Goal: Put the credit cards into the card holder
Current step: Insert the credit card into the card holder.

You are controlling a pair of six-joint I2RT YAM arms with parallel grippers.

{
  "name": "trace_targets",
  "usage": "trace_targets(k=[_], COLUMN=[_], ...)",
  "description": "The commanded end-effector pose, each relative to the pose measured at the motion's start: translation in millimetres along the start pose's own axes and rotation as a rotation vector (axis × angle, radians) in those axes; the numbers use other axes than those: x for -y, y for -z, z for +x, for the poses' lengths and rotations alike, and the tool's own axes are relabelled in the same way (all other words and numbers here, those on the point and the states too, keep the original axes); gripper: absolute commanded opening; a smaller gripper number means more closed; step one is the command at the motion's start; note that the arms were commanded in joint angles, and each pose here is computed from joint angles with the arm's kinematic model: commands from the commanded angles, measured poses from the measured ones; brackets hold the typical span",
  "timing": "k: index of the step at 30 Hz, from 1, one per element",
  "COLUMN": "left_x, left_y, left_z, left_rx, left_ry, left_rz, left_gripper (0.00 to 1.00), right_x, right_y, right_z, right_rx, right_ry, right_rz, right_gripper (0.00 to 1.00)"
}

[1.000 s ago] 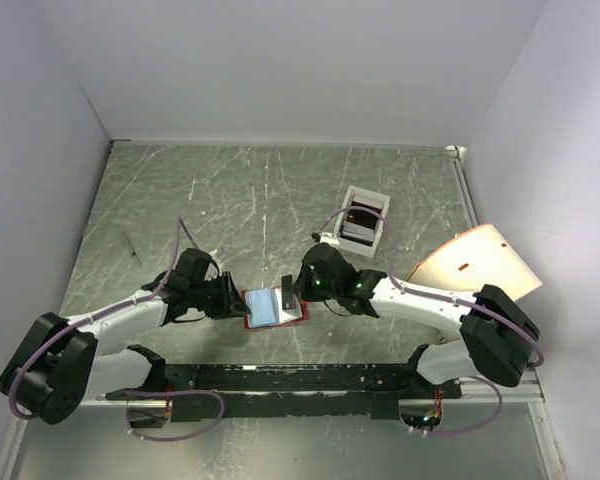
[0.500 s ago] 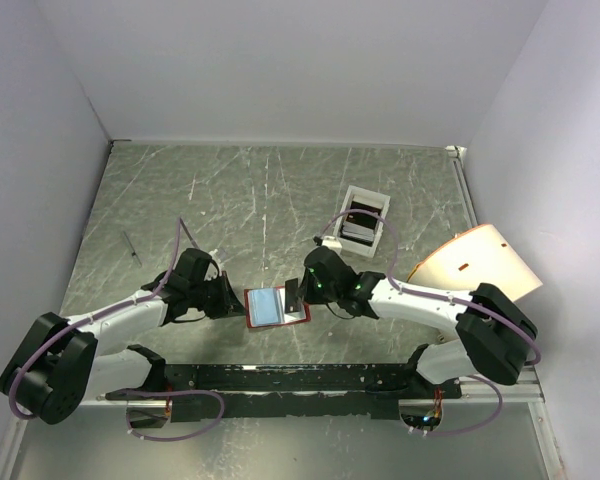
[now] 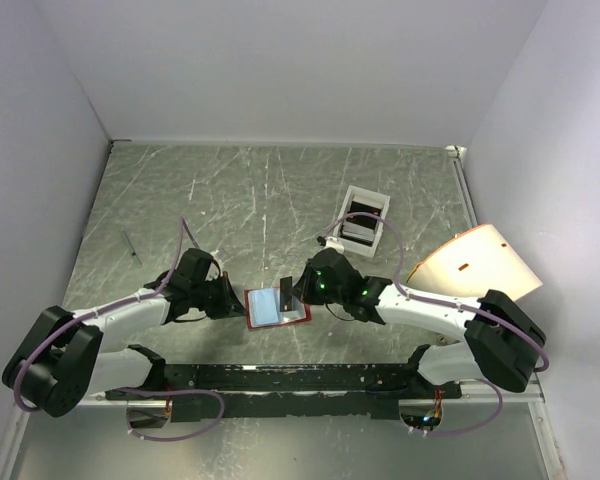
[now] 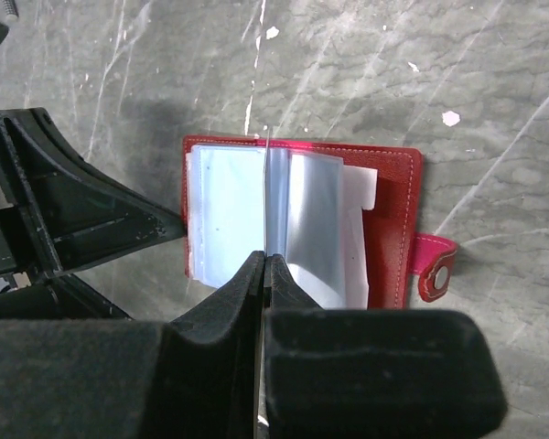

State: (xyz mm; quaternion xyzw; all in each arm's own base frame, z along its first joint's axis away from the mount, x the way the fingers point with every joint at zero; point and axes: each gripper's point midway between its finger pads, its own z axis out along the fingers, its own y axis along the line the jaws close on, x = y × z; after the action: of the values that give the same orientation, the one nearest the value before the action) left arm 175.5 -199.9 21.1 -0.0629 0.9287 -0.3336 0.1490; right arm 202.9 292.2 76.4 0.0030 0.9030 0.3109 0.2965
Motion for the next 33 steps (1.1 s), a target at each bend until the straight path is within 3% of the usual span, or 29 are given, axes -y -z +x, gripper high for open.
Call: trace_targets(k=[1, 33], left_x=[-1.0, -4.3], left_y=[-3.0, -2.7], left_z=[-5.8, -6.4], left_rx=[0.025, 0.029], left_ry=[-0.018, -0.02], left_rz=[0.006, -0.014], left_gripper=[0.07, 0.07], right_x=[-8.6, 18.1], right_y=[-4.1, -16.8], right_z=[-5.5, 13.1], right_rx=[0.019, -0.023], right_ry=[-0.019, 0.011], right_rz=[-0.033, 0.002], right_gripper=[0.0, 0.0])
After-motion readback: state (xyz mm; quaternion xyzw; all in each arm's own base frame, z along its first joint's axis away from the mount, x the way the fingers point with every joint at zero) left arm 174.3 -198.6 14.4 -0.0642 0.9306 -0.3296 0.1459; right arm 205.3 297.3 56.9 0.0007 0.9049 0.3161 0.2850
